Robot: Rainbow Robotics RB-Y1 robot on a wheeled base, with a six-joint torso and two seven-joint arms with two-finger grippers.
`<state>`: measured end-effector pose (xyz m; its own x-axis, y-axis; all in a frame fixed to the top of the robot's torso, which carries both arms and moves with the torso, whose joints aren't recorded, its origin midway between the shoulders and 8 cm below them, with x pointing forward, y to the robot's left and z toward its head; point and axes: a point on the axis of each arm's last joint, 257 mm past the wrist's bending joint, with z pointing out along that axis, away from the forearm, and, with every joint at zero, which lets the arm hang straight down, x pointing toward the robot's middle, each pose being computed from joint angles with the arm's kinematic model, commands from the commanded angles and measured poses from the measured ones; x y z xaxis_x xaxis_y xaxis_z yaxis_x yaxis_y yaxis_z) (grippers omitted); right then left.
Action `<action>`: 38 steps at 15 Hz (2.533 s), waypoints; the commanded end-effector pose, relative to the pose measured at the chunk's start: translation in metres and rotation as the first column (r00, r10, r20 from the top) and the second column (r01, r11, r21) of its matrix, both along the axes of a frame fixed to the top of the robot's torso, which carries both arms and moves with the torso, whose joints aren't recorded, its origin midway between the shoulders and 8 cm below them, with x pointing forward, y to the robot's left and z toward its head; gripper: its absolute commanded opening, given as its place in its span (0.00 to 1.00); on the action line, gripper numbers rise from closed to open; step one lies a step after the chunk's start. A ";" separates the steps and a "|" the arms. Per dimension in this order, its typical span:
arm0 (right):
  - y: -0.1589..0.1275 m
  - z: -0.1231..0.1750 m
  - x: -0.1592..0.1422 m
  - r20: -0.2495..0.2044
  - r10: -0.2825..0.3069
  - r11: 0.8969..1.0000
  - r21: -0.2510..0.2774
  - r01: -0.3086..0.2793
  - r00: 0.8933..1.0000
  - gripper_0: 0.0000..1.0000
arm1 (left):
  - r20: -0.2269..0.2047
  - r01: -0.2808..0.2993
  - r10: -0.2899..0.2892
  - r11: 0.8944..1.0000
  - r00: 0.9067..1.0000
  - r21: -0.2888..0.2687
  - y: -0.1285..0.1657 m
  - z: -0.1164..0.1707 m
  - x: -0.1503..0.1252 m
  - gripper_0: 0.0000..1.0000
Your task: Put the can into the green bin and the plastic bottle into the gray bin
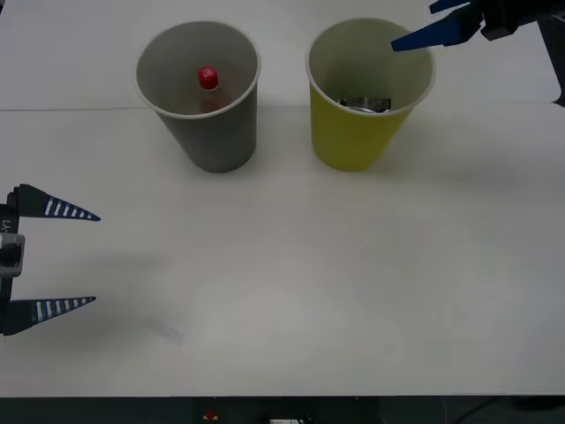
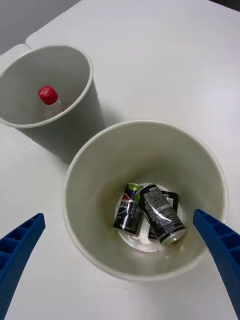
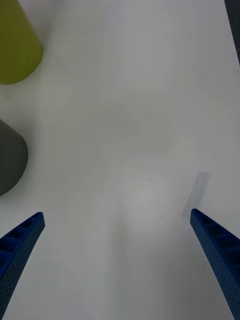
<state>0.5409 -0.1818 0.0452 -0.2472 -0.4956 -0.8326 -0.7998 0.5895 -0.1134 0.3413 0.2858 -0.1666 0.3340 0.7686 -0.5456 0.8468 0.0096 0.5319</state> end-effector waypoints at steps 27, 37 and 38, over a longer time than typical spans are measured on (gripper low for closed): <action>-0.123 -0.181 -0.224 0.240 0.541 0.832 -0.294 -0.471 0.806 1.00 | 0.000 0.000 0.000 1.000 1.000 0.000 0.000 0.000 0.000 1.00; -0.142 -0.204 -0.228 0.167 0.526 0.829 -0.319 -0.459 0.834 1.00 | 0.000 0.000 0.000 1.000 1.000 0.000 0.000 0.000 0.000 1.00; -0.143 -0.204 -0.227 0.167 0.520 0.833 -0.317 -0.454 0.838 1.00 | 0.000 0.000 0.000 1.000 1.000 0.000 0.000 0.000 0.000 1.00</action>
